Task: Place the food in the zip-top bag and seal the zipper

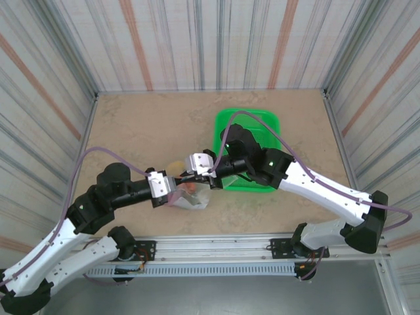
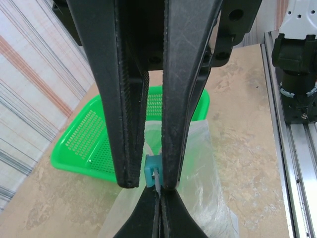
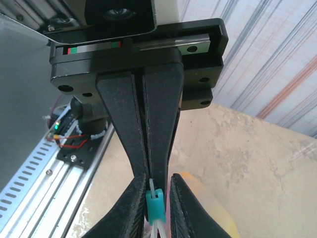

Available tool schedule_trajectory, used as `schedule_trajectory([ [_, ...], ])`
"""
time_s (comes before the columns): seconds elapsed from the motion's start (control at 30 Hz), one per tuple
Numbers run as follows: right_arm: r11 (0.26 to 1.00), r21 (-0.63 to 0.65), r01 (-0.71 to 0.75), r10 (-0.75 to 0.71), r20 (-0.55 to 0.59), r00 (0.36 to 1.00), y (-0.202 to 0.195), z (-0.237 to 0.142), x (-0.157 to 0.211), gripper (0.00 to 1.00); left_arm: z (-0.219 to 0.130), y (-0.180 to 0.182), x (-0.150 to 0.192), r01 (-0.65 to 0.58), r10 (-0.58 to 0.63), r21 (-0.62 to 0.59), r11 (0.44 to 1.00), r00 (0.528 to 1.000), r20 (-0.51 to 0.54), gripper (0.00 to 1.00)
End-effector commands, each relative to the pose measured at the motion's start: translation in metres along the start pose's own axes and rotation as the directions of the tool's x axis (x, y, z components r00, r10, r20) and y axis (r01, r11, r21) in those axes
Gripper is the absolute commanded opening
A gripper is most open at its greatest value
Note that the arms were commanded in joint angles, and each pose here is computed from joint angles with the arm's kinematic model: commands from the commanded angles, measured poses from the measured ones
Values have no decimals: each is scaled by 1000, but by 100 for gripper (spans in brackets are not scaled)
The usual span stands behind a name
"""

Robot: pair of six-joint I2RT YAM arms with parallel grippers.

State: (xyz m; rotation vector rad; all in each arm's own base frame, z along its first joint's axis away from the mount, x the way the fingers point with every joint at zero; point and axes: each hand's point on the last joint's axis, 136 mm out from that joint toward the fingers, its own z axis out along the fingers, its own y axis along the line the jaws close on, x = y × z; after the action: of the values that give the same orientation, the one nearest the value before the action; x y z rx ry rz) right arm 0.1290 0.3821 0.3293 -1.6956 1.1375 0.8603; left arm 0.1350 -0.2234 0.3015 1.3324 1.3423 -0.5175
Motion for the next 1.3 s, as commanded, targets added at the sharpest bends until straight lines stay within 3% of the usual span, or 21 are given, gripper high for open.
schedule_trajectory([
  [0.0, 999, -19, -27, 27, 2, 1000, 1, 0, -2, 17, -3, -1, -8, -4, 4, -3, 1000, 999, 38, 0],
  [0.13, 999, -14, -34, 34, 4, 999, 3, -3, 1, 17, -3, -1, -6, -3, 3, -5, 1000, 999, 33, 0],
  [0.27, 999, 6, -44, 44, 4, 999, 1, -6, 4, 23, -2, -2, -5, -1, 1, 2, 1000, 999, 32, 0],
  [0.63, 999, -5, -54, 55, 12, 998, 2, -6, 4, 4, 0, -2, -6, 5, -5, 13, 1000, 1000, 30, 0],
  [0.83, 998, 10, -61, 61, -2, 998, 1, -8, 7, 1, -3, 0, -7, 11, -11, -5, 1000, 999, 36, 0],
  [1.1, 985, 137, -108, 122, -97, 988, -13, -11, 44, 0, -24, 27, -20, -4, 20, -193, 981, 996, 85, 0],
  [1.27, 971, 194, -142, 169, -129, 977, -17, -18, 67, 0, -43, 54, -23, -4, 39, -369, 929, 995, 88, 0],
])
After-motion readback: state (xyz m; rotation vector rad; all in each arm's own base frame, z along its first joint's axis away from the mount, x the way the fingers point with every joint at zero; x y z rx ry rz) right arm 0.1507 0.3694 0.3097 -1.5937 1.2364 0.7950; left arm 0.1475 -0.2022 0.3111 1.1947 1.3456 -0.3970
